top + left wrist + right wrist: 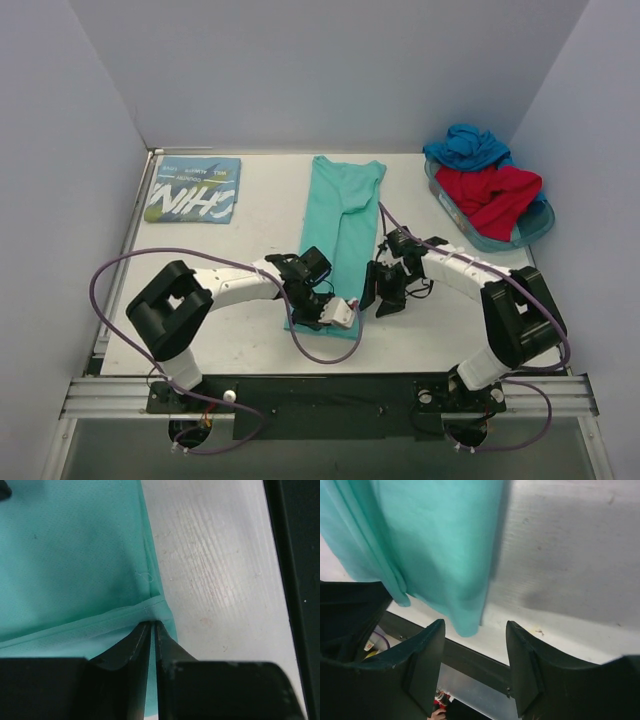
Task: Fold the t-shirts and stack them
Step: Rotate the tshirt 85 degrees, then grab the bottom of the folded rectangular tshirt with both arms
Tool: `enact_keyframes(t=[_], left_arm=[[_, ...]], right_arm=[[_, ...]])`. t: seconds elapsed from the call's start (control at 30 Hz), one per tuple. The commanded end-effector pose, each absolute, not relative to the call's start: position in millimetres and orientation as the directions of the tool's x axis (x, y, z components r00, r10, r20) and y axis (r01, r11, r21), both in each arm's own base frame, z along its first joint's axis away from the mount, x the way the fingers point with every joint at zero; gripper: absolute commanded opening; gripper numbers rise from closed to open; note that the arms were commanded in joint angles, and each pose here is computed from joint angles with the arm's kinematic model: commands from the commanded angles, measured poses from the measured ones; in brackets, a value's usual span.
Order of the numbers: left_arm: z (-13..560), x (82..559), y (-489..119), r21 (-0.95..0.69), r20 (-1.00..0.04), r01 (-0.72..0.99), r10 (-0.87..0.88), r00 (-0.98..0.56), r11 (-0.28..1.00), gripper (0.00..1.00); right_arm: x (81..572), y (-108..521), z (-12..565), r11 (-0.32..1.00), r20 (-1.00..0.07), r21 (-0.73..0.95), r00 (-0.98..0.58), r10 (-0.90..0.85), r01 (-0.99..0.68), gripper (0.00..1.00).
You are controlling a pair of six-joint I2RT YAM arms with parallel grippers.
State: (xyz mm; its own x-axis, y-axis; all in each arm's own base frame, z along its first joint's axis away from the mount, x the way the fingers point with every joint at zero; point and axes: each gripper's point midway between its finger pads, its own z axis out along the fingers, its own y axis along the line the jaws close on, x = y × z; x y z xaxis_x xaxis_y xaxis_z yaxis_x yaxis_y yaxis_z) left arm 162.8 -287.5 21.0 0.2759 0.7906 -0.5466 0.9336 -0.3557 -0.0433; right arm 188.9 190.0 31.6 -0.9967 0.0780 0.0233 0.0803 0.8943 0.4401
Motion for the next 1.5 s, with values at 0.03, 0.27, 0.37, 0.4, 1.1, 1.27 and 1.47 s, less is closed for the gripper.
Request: enact_keyframes(t=[0.03, 0.27, 0.37, 0.4, 1.1, 1.27, 1.47], left_arm=[[43.1, 162.9, -298.2, -0.075, -0.559, 0.951, 0.802, 0.21, -0.3, 0.22], [69.8, 153.3, -259.3, -0.025, -0.522, 0.922, 0.792, 0.318, -0.386, 0.59], [82.4, 158.3, -255.7, 0.019, -0.514, 0.918, 0.784, 0.349, -0.396, 0.66], [83.9, 157.3, -249.3, 0.017, -0.504, 0.914, 0.786, 0.358, -0.405, 0.66], [11.2, 179.2, -225.5, 0.373, -0.323, 0.737, 0.666, 0.672, -0.563, 0.53], [13.5, 178.9, -226.6, 0.383, -0.327, 0.734, 0.66, 0.676, -0.561, 0.42], [16.9, 165.8, -228.8, 0.359, -0.344, 0.741, 0.658, 0.67, -0.567, 0.14]], right_arm=[[174.7, 206.7, 25.1, 0.856, 0.122, 0.505, -0.991, 0.058, 0.112, 0.45], [132.2, 200.4, 6.3, 0.872, 0.228, 0.469, -0.973, 0.034, 0.141, 0.44], [125.2, 203.7, 2.4, 0.864, 0.231, 0.483, -0.973, 0.028, 0.14, 0.44], [123.2, 206.5, 1.7, 0.858, 0.244, 0.491, -0.969, 0.03, 0.151, 0.44], [127.4, 191.0, 4.3, 0.901, 0.211, 0.406, -0.975, 0.072, 0.154, 0.31], [138.6, 192.2, 10.3, 0.905, 0.171, 0.397, -0.981, 0.086, 0.149, 0.38], [145.8, 216.9, -2.2, 0.873, 0.225, 0.461, -0.973, 0.061, 0.161, 0.21]])
